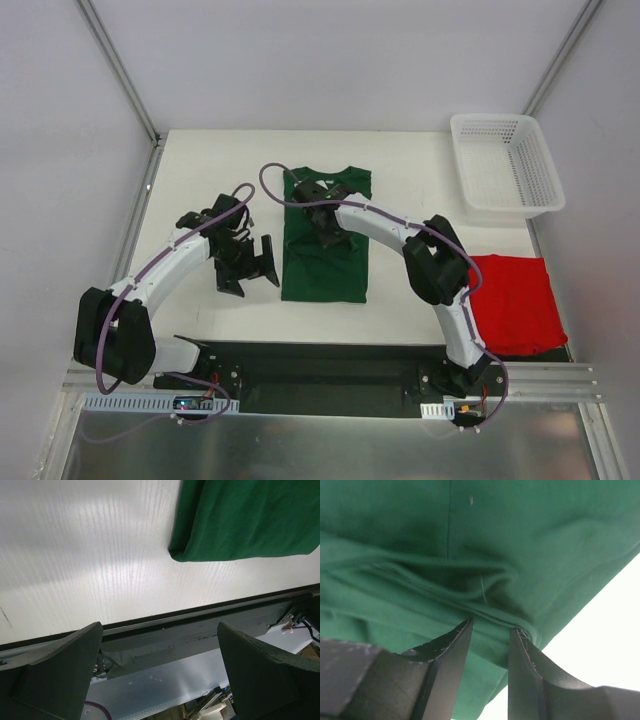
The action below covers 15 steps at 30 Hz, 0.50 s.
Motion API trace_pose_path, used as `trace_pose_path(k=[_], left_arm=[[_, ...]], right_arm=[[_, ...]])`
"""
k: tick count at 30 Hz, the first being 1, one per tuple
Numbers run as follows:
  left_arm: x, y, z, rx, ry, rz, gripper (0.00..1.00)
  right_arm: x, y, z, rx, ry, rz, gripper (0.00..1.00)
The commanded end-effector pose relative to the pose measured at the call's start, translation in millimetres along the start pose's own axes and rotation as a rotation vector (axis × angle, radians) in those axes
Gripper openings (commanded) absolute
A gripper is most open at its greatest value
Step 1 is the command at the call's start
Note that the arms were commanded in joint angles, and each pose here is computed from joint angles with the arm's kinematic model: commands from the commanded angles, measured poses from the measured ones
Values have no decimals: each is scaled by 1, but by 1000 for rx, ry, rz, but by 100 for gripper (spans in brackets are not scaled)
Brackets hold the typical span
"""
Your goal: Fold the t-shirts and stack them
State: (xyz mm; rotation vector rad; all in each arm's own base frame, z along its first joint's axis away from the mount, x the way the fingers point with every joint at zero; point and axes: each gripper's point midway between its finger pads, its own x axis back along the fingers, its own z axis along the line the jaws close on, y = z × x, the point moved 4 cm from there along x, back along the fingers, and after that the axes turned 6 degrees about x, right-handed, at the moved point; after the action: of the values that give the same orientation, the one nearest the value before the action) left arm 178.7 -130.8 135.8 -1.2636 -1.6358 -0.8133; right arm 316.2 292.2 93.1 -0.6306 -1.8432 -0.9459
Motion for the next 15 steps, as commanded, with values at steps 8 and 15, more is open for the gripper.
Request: trace_pose_path(k=[8,15], left_arm=[[5,-11,0,0,-17,45,99],[7,-15,1,0,-17,58,99]], right_arm=[[11,37,-20,62,-233,-92,45],[1,52,-20,78,-275,-121,50]])
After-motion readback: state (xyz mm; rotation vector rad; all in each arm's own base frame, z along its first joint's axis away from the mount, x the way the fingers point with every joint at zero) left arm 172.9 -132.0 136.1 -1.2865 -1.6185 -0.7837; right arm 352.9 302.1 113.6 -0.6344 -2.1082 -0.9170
